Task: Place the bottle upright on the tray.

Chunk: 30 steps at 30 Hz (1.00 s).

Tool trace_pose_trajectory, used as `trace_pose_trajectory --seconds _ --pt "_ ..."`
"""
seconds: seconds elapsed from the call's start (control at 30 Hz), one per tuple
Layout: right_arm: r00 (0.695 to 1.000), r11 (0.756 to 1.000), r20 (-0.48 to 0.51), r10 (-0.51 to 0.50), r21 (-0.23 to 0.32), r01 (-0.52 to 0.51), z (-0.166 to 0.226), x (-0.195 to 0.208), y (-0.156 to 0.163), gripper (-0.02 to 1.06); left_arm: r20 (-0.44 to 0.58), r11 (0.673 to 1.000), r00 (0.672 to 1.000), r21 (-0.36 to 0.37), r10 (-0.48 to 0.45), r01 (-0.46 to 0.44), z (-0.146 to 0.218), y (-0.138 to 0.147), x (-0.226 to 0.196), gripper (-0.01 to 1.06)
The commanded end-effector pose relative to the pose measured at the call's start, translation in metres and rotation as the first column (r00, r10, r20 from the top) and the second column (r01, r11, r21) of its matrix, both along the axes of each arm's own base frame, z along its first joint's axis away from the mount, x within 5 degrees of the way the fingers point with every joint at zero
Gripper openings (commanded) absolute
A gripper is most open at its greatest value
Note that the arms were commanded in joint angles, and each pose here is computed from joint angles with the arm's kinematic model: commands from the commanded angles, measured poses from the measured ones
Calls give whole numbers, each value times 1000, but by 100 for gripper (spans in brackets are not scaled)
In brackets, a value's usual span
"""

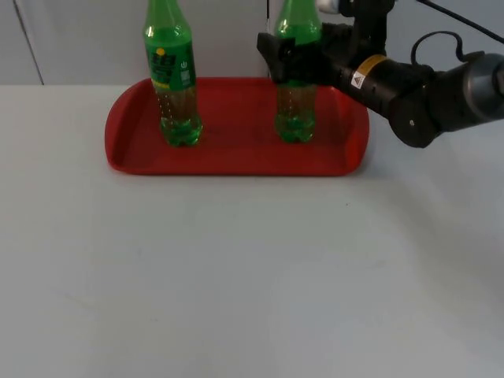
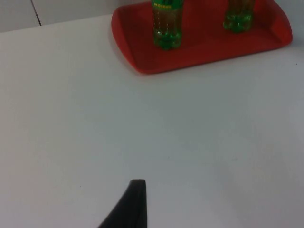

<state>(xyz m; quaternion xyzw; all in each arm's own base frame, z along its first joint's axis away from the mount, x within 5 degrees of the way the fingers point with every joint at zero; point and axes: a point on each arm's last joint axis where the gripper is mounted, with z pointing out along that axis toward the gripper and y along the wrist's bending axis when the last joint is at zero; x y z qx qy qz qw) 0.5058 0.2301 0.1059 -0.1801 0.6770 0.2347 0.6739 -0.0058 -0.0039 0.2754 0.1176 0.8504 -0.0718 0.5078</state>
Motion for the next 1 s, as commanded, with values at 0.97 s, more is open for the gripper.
trace_pose_trajectory --seconds 0.97 --pt "842 871 -453 -294 -489 41 90 -46 3 105 1 1000 1000 -1 -1 1 -1 0 0 105"
